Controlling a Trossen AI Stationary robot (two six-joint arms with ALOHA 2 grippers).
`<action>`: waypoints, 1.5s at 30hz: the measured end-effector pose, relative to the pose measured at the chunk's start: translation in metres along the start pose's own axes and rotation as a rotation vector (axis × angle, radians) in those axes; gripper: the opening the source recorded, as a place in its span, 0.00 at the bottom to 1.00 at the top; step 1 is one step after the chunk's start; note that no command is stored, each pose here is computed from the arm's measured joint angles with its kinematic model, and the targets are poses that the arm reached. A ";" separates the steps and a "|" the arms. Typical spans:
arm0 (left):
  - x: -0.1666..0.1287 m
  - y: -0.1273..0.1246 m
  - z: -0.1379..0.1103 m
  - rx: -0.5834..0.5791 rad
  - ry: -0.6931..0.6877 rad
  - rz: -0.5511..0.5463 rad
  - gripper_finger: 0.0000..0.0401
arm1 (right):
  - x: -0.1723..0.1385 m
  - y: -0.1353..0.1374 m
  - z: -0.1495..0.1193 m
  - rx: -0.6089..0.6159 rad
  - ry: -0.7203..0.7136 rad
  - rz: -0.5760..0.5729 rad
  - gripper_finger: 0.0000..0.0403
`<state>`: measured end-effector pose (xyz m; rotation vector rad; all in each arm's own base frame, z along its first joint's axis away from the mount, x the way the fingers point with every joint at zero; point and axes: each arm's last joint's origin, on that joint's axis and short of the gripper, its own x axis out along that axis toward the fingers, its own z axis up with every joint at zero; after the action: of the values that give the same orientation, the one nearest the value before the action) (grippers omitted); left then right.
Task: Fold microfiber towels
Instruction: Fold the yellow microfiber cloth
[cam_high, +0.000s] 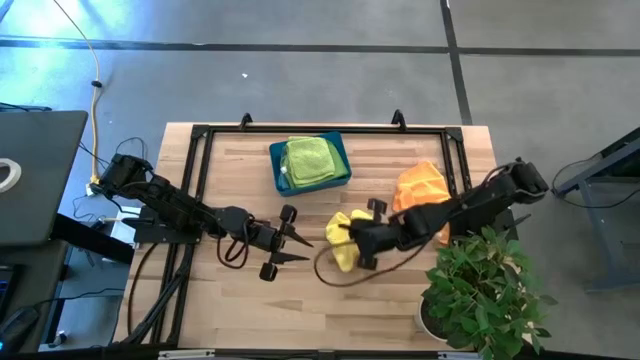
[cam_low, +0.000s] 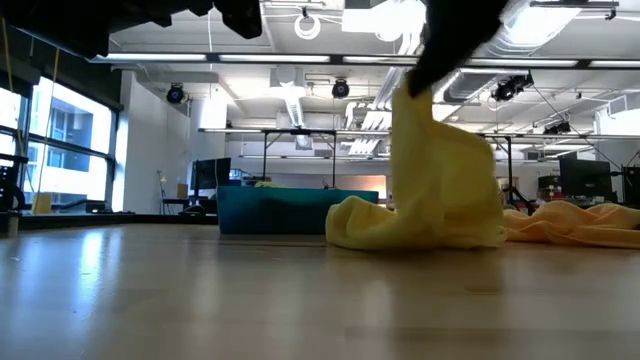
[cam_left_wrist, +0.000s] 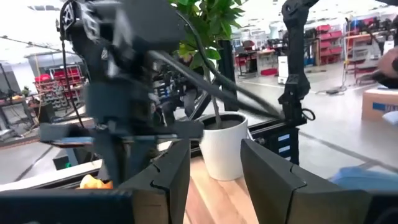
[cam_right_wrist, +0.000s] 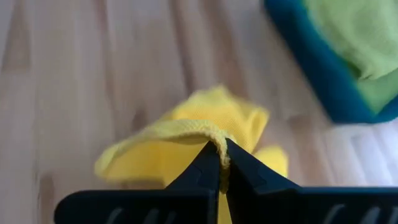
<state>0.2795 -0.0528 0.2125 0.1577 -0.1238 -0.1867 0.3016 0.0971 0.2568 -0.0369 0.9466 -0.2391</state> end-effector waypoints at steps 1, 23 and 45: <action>0.000 0.000 0.000 0.007 0.000 0.001 0.33 | -0.001 -0.004 0.006 0.022 -0.019 -0.010 0.01; -0.005 0.034 -0.007 0.047 0.102 0.484 0.33 | 0.006 -0.089 0.067 0.281 -0.259 -0.119 0.01; -0.017 0.052 -0.039 -0.019 0.413 0.747 0.33 | 0.007 -0.109 0.079 0.265 -0.354 -0.155 0.01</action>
<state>0.2774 0.0068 0.1813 0.1198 0.2336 0.5891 0.3487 -0.0165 0.3118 0.0888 0.5545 -0.4835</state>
